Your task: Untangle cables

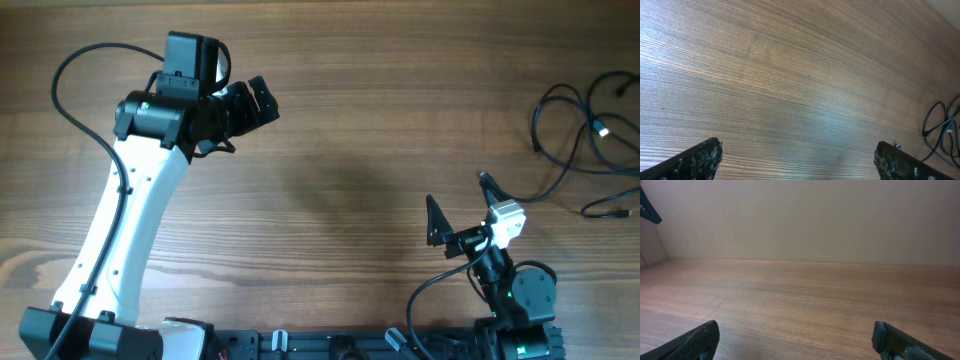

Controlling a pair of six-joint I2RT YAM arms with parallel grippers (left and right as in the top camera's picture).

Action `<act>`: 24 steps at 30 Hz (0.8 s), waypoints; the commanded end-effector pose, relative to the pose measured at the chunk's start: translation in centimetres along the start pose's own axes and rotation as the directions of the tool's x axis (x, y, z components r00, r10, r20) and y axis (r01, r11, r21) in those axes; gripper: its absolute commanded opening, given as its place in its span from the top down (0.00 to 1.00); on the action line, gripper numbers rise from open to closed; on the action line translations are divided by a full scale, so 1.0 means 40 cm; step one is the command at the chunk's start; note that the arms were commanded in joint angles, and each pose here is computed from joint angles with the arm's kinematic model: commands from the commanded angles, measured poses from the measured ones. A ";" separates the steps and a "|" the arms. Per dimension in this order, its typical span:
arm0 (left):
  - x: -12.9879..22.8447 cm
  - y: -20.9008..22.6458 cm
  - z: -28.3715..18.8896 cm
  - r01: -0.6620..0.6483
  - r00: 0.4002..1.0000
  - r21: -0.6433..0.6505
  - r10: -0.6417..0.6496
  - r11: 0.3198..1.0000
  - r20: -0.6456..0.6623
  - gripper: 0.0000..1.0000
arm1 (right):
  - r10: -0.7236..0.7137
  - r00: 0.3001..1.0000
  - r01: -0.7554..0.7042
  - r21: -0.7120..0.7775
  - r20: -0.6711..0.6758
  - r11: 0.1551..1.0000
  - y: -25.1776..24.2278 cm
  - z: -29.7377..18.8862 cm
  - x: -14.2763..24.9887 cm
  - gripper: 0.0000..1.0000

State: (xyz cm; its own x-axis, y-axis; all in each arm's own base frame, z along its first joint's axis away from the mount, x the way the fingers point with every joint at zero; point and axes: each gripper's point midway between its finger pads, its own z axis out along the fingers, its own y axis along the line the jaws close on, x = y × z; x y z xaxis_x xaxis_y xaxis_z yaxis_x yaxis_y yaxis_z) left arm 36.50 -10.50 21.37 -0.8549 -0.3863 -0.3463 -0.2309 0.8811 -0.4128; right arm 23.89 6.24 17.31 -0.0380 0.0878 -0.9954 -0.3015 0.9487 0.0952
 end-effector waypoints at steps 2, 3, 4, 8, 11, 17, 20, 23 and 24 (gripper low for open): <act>-0.001 0.014 0.001 -0.018 1.000 -0.030 0.017 0.999 -0.003 0.00 | 0.015 1.000 -0.015 0.011 0.017 1.000 -0.004 -0.001 -0.009 0.00; -0.006 0.021 0.001 -0.017 1.000 -0.047 0.018 0.999 0.008 0.00 | 0.016 1.000 -0.016 0.011 0.017 1.000 -0.004 -0.001 -0.009 0.00; -0.008 0.025 0.001 -0.017 1.000 -0.055 0.018 0.998 0.013 0.00 | 0.015 1.000 -0.015 0.011 0.017 1.000 -0.004 -0.001 -0.009 0.00; -0.022 0.044 -0.001 -0.055 0.997 -0.102 0.059 0.993 0.041 0.00 | 0.015 1.000 -0.015 0.011 0.017 1.000 -0.003 -0.001 -0.009 0.00; -0.056 0.014 -0.027 -0.160 0.977 -0.057 0.166 0.985 0.133 0.00 | 0.015 1.000 -0.015 0.011 0.017 1.000 -0.003 -0.001 -0.009 0.00; -0.071 -0.010 -0.105 -0.231 0.897 0.052 0.192 0.972 0.398 0.00 | 0.015 1.000 -0.015 0.011 0.017 1.000 -0.003 -0.001 -0.009 0.00; -0.040 0.018 -0.160 -0.289 0.799 0.095 0.186 0.953 0.572 0.00 | 0.015 1.000 -0.015 0.011 0.017 1.000 -0.004 -0.001 -0.009 0.01; 0.004 0.079 -0.180 -0.284 0.748 0.100 0.155 0.954 0.646 0.00 | 0.015 1.000 -0.015 0.011 0.017 1.000 -0.003 -0.001 -0.009 0.00; 0.025 0.111 -0.186 -0.275 0.727 0.097 0.141 0.957 0.672 0.00 | 0.015 1.000 -0.015 0.011 0.017 1.000 -0.004 -0.001 -0.009 0.00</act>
State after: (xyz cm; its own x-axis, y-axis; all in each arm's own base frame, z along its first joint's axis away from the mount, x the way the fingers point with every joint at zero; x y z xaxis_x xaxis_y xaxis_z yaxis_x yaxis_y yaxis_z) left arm 33.50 -6.99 27.69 -0.3901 -0.3439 -0.8541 0.0878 0.9095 -0.4063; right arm 23.89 6.24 17.40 -0.0342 0.0883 -0.9955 -0.3019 0.9487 0.0945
